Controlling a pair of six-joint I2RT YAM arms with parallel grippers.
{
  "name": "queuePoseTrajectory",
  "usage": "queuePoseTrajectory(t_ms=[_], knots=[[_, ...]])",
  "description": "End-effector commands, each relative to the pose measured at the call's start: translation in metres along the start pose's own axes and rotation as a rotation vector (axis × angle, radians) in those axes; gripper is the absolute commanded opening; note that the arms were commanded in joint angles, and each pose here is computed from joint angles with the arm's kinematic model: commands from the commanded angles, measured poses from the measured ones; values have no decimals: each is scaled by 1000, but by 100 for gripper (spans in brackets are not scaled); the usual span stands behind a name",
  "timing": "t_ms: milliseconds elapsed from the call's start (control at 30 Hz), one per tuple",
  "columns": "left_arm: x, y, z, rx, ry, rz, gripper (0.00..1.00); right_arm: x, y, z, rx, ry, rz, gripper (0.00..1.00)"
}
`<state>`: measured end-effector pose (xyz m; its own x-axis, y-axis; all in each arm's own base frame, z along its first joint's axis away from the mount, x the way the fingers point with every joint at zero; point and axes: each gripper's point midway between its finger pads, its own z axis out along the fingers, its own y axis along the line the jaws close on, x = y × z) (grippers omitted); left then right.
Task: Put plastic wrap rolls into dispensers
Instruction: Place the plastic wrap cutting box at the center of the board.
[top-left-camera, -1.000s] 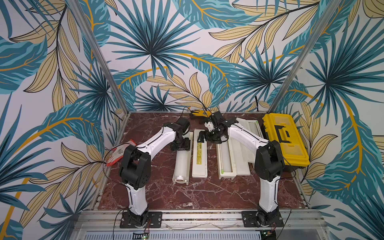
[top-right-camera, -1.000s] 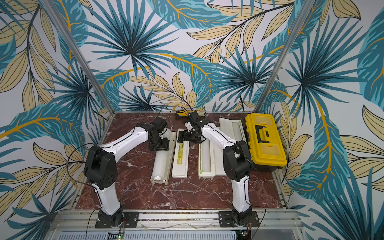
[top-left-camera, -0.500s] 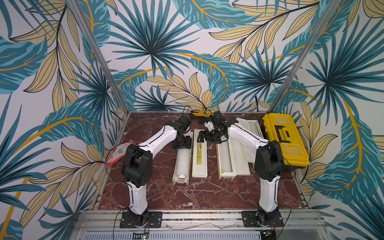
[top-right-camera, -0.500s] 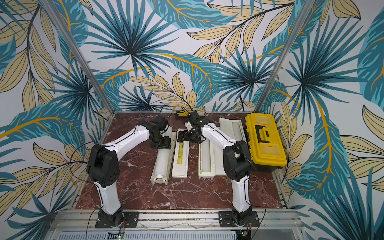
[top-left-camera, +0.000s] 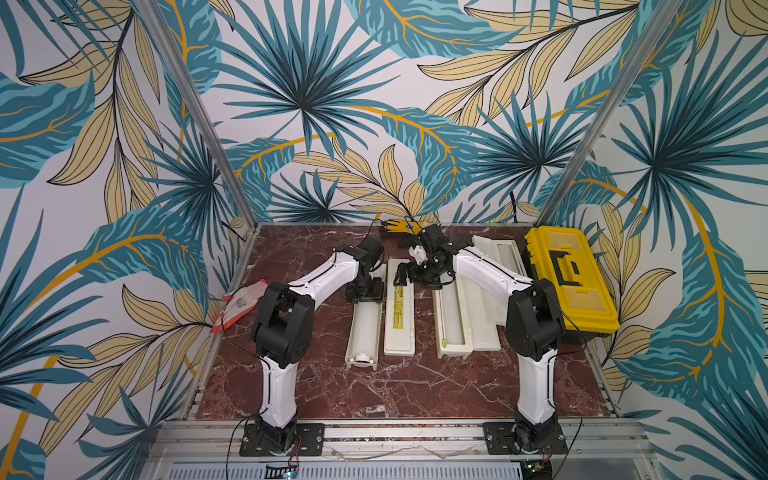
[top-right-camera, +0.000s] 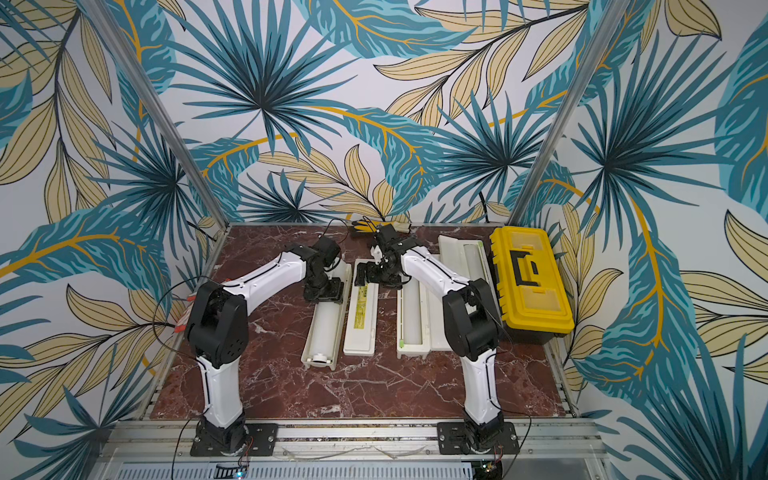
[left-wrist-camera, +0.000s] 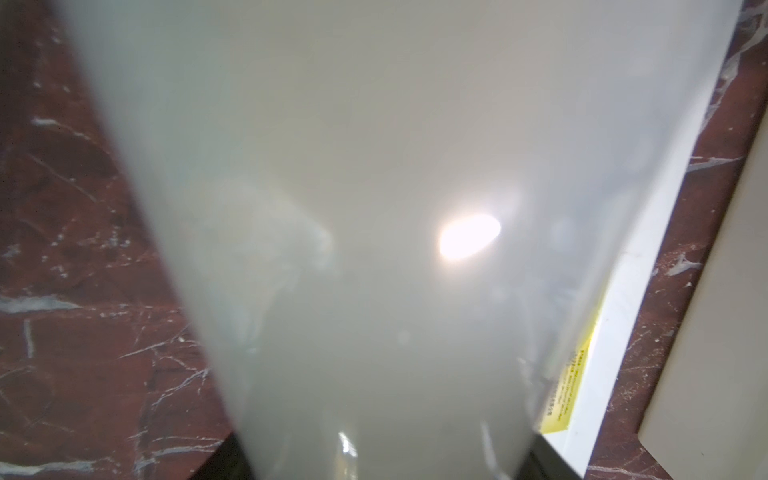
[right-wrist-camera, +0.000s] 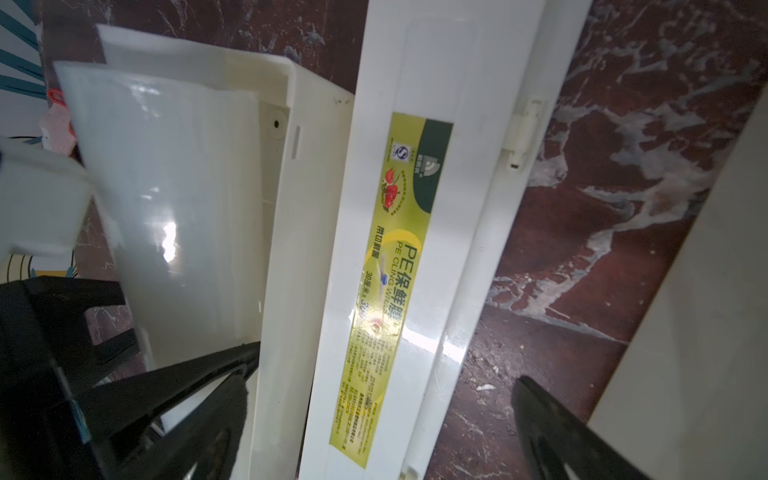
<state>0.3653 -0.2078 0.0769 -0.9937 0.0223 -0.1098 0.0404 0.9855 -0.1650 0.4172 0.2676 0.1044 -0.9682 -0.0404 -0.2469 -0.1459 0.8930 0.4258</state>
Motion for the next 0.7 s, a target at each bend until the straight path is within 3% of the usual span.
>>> queuePoseTrajectory(t_ms=[0,333,667], knots=[[-6,-10,-3,42,-19,18,20,-2,0,12,-10,10,36,99],[-4,-11,7,47,12,-3,25,2,-8,27,24,29,56,99],[-18,-27,-42,123,-95,-16,13,2,-9,27,32,19,64,99]])
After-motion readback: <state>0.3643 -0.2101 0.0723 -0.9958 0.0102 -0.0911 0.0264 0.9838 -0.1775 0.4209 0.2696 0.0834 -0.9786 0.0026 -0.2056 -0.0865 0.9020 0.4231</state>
